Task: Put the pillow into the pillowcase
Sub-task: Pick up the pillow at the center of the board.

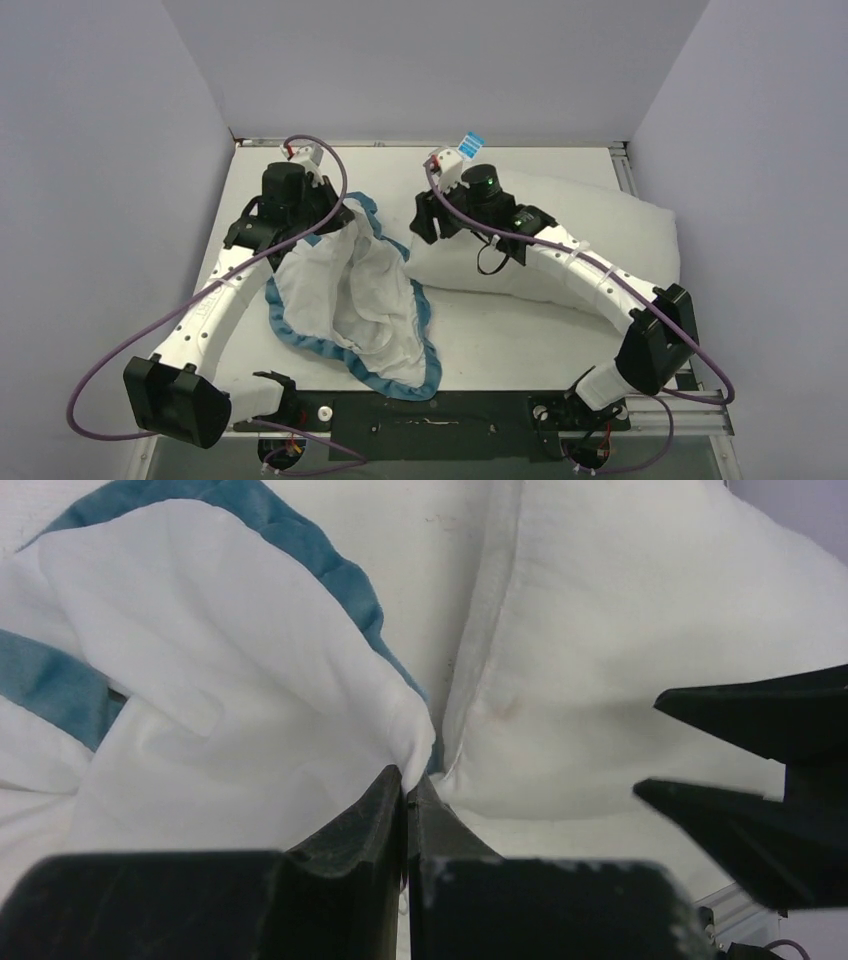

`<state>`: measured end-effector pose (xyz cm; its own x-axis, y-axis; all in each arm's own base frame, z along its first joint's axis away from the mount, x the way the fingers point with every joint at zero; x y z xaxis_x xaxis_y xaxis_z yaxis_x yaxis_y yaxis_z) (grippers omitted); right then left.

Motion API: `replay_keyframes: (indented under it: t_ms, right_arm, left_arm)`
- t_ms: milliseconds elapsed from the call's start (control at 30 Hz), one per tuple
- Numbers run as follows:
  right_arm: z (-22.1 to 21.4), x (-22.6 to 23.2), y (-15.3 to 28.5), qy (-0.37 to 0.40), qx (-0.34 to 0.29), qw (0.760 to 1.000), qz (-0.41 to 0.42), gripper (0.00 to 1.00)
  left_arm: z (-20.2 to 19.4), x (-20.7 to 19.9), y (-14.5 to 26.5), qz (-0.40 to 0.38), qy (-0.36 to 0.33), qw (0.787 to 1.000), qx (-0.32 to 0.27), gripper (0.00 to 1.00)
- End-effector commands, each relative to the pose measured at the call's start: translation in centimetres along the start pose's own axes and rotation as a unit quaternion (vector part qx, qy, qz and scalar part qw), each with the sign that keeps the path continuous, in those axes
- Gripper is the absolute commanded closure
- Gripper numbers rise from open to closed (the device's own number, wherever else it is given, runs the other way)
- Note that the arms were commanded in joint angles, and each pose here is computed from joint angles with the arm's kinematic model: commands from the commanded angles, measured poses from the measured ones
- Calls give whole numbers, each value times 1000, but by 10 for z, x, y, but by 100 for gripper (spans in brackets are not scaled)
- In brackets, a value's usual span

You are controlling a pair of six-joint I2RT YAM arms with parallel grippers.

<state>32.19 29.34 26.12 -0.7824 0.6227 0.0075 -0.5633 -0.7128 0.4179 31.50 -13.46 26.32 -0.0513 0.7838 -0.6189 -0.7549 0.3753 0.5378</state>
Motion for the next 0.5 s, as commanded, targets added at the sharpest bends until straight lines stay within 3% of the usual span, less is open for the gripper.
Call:
replay_keyframes:
  t_ms: [0,133,233,467]
  right_arm:
    - [28,26,26,52,-60,997,5,34]
    - [26,4,28,53,-44,996,-65,3]
    - [33,-26,28,43,-35,992,-109,10]
    - [32,-105,17,-22,-22,986,-164,10]
  left_arm:
    - [-5,-16,-13,-34,-2,999,-6,100]
    - [-15,-22,-22,-37,-8,999,10,100]
    - [-19,-24,-24,-37,-11,999,16,100]
    - [-22,-23,-21,-34,-12,999,17,100]
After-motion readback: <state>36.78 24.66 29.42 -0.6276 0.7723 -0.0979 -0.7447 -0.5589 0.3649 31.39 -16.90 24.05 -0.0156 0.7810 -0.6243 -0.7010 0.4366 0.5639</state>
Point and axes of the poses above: each gripper's point midway between its finger pads, its own y axis back along the fingers, its own x axis along the line the jaws close on, z = x × y, the point moved 3 cm from there along y, back along the fingers, and after that the axes turned 12 degrees about y, right-handed, at the moved point
